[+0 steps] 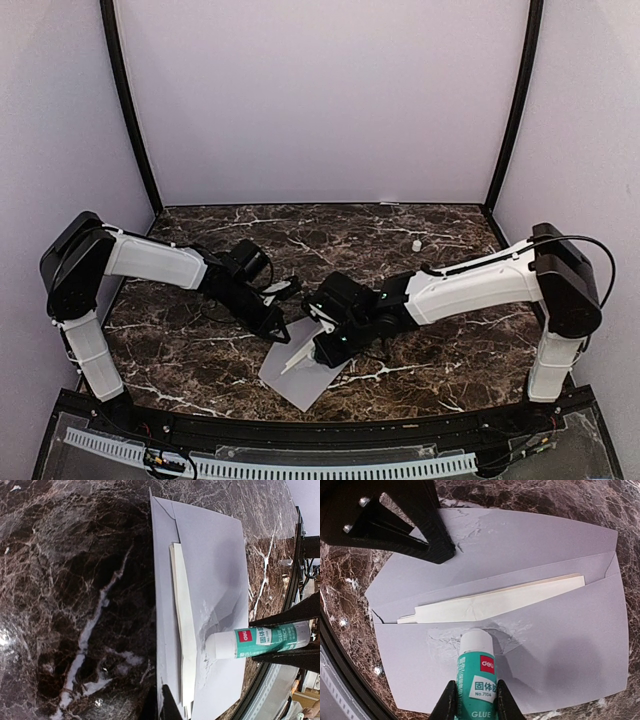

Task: Place the letter into the envelope and seal it
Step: Paint the envelope at the center of the board.

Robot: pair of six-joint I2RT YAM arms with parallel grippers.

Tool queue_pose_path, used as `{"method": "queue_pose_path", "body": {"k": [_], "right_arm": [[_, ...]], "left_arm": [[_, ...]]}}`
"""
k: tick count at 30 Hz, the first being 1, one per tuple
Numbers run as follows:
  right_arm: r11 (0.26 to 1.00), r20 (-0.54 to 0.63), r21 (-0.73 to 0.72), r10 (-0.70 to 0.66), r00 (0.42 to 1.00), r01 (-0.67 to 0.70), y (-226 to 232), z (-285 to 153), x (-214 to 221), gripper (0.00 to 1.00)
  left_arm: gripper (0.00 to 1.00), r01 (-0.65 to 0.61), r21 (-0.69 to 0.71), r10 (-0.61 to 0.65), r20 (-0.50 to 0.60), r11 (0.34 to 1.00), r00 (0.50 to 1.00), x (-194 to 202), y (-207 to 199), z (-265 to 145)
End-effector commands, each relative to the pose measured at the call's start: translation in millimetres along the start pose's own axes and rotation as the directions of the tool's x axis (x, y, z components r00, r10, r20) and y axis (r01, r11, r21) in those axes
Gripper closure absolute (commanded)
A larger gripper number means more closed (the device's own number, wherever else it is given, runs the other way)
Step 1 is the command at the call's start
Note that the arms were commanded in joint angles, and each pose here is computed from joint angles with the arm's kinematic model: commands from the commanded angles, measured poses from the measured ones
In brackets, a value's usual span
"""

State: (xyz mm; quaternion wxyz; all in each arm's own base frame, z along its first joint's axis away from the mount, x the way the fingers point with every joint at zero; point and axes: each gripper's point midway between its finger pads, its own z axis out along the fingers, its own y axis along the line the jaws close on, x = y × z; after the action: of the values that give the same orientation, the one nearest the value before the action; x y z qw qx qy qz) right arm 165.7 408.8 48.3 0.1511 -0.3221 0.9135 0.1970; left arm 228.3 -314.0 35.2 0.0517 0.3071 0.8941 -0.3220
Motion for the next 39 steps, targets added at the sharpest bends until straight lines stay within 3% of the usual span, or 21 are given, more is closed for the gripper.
{"method": "queue_pose_path", "body": {"k": [1,11,22,39], "right_arm": [[0.999,-0.034,-0.025,-0.029,0.999,0.028,16.2,4.1,6.0,0.98],[0.999,-0.037,-0.025,-0.043,0.998,0.042,25.4,3.0,5.3,0.98],[0.991,0.004,0.137,-0.010,1.000,0.009,-1.5,-5.4,-4.9,1.00],[0.979,0.010,0.194,0.055,0.998,-0.056,-36.3,-1.2,-14.6,0.99]], "left_arm": [[1.00,-0.008,-0.001,0.008,0.022,1.000,1.000,-7.8,-3.6,-5.4],[1.00,-0.013,-0.010,0.013,0.023,1.000,1.000,-8.2,-2.3,-6.0],[1.00,-0.043,-0.007,0.043,0.035,0.999,0.998,-10.2,-6.4,-9.0],[1.00,-0.071,-0.001,0.071,0.018,0.997,0.997,-6.0,-12.4,-5.2]]}}
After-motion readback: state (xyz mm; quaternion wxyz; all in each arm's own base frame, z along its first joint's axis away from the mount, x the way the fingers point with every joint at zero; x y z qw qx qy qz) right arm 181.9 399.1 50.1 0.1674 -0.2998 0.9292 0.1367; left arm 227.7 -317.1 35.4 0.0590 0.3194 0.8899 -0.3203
